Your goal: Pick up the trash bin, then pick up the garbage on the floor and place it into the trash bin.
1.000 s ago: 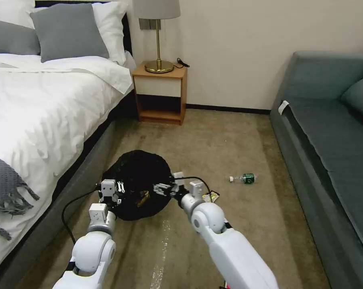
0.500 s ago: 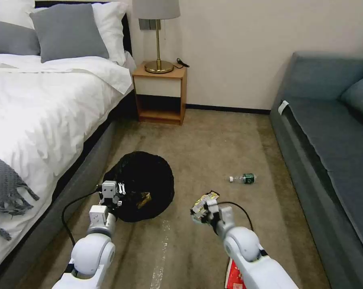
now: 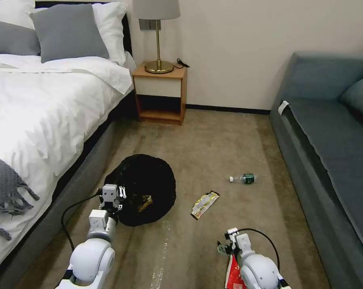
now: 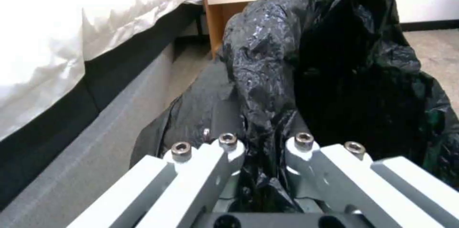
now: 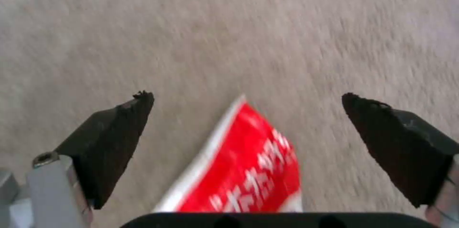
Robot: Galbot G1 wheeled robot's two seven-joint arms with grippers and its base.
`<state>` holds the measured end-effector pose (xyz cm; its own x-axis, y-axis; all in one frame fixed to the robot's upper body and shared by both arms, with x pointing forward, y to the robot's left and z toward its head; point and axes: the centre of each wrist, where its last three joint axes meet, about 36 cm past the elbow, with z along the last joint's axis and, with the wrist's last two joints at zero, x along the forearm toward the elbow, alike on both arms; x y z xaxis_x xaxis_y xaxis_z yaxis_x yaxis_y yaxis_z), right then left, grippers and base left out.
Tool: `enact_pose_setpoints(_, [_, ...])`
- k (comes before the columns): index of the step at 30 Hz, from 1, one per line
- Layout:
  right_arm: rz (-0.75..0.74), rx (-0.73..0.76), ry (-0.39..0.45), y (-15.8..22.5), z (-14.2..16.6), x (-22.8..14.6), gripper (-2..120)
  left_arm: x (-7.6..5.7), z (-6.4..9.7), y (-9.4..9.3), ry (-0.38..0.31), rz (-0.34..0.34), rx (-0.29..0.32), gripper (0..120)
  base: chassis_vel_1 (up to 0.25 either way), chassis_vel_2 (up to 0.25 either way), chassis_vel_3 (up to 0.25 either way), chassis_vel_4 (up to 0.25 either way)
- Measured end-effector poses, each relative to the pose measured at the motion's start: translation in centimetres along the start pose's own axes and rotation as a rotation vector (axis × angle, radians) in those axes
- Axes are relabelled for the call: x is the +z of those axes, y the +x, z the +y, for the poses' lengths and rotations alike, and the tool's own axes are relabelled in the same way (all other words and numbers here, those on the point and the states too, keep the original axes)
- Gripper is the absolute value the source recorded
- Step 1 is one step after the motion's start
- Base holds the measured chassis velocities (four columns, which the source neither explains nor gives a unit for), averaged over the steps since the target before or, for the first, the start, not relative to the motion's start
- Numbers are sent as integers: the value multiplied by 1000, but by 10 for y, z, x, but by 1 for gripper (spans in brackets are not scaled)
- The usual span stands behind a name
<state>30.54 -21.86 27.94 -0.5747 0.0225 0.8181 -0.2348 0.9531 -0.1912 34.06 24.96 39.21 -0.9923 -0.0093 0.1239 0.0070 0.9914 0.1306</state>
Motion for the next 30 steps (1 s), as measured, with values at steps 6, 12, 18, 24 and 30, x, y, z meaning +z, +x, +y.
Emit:
enact_pose_setpoints(6, [39, 16, -17, 4, -6, 8, 100, -2, 6, -2, -4, 2, -4, 5, 0, 0, 0, 0])
enact_pose_setpoints(12, [118, 22, -41, 1, -10, 22, 100, -2, 11, -3, -2, 9, -4, 5, 0, 0, 0, 0])
enact_pose_setpoints(18, [161, 9, -70, -5, -6, 31, 100, 1, 12, -7, 3, 14, -4, 5, 0, 0, 0, 0])
enact_pose_setpoints(24, [190, 17, -90, -17, -11, 37, 100, 5, 8, -8, 3, 25, 7, 5, 0, 0, 0, 0])
enact_pose_setpoints(30, [197, 22, -91, -29, -18, 48, 96, 9, 4, -5, -3, 33, 19, 5, 0, 0, 0, 0])
